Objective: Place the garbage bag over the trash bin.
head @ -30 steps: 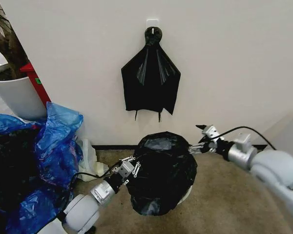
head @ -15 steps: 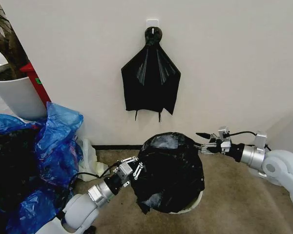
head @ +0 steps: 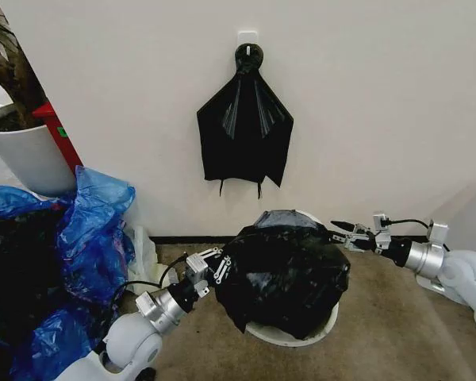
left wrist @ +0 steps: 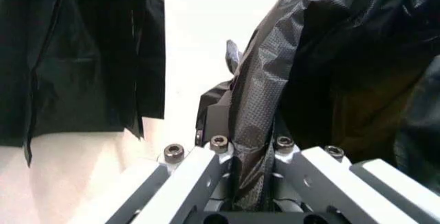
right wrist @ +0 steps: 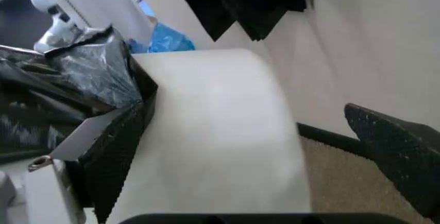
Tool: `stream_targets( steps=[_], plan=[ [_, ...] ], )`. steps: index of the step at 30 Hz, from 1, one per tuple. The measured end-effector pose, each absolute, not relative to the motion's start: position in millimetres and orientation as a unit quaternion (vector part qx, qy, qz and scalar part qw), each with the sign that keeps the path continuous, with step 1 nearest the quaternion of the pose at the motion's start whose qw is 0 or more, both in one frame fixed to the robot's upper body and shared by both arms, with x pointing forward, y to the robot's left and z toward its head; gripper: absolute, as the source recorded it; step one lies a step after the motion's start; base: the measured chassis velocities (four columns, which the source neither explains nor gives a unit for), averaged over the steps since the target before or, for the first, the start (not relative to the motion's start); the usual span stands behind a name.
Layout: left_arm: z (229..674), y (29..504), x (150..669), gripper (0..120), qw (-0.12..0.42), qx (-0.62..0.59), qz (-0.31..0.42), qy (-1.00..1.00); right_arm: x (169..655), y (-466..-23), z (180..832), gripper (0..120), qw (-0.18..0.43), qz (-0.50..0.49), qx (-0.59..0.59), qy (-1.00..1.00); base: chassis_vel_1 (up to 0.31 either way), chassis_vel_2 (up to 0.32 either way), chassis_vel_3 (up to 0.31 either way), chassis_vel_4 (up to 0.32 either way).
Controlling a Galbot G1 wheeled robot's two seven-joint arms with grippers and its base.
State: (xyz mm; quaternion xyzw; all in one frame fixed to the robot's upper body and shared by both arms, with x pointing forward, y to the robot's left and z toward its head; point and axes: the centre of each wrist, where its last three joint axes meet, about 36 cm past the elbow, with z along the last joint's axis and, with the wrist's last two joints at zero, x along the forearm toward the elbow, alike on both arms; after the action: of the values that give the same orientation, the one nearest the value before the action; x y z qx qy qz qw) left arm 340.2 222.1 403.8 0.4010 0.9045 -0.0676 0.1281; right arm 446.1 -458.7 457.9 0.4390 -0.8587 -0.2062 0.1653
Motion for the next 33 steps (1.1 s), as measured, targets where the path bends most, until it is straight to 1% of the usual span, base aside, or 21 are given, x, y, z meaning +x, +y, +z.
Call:
stream_targets(
  steps=[3,6,10,12,13,15,18,20,21,23,25,27,29,33],
  plan=[
    [405,221,339,1,0.113,0.392,-0.090,0.909,444,-461,457,100,0.152,-0.225,0.443,-0.854,0.000,0.000,0.000,0.000],
    [404,222,340,1,0.106,0.388,-0.093,0.911,441,-456,462,100,0.141,-0.236,0.450,-0.849,0.000,0.000,0.000,0.000],
    [393,225,347,1,0.079,0.369,-0.103,0.920,434,-435,489,100,0.113,-0.265,0.479,-0.830,0.000,0.000,0.000,0.000],
    [386,227,350,1,0.062,0.355,-0.107,0.926,431,-425,500,100,0.104,-0.270,0.480,-0.828,0.000,0.000,0.000,0.000],
    [386,227,350,1,0.062,0.355,-0.107,0.926,431,-425,500,100,0.104,-0.270,0.480,-0.828,0.000,0.000,0.000,0.000],
    [378,227,354,1,0.048,0.321,-0.105,0.940,428,-413,515,100,0.095,-0.266,0.469,-0.837,0.000,0.000,0.000,0.000],
    [372,224,355,1,0.040,0.270,-0.098,0.957,417,-375,542,100,0.080,-0.247,0.406,-0.876,0.000,0.000,0.000,0.000],
    [370,219,354,1,0.039,0.243,-0.091,0.965,402,-338,558,100,0.073,-0.231,0.359,-0.902,0.000,0.000,0.000,0.000],
    [370,219,354,1,0.039,0.243,-0.091,0.965,402,-338,558,100,0.073,-0.231,0.359,-0.902,0.000,0.000,0.000,0.000],
    [369,213,356,1,0.042,0.212,-0.079,0.973,369,-282,573,100,0.064,-0.225,0.316,-0.919,0.000,0.000,0.000,0.000],
    [369,209,359,1,0.047,0.186,-0.066,0.979,338,-247,582,100,0.070,-0.221,0.273,-0.934,0.000,0.000,0.000,0.000],
    [369,206,361,1,0.051,0.158,-0.053,0.985,313,-224,585,100,0.093,-0.210,0.240,-0.943,0.000,0.000,0.000,0.000],
    [369,205,362,1,0.053,0.148,-0.050,0.986,304,-216,586,100,0.102,-0.204,0.226,-0.947,0.000,0.000,0.000,0.000],
    [369,195,362,1,0.064,0.115,-0.030,0.991,289,-193,577,100,0.146,-0.183,0.164,-0.958,0.000,0.000,0.000,0.000]
  ],
)
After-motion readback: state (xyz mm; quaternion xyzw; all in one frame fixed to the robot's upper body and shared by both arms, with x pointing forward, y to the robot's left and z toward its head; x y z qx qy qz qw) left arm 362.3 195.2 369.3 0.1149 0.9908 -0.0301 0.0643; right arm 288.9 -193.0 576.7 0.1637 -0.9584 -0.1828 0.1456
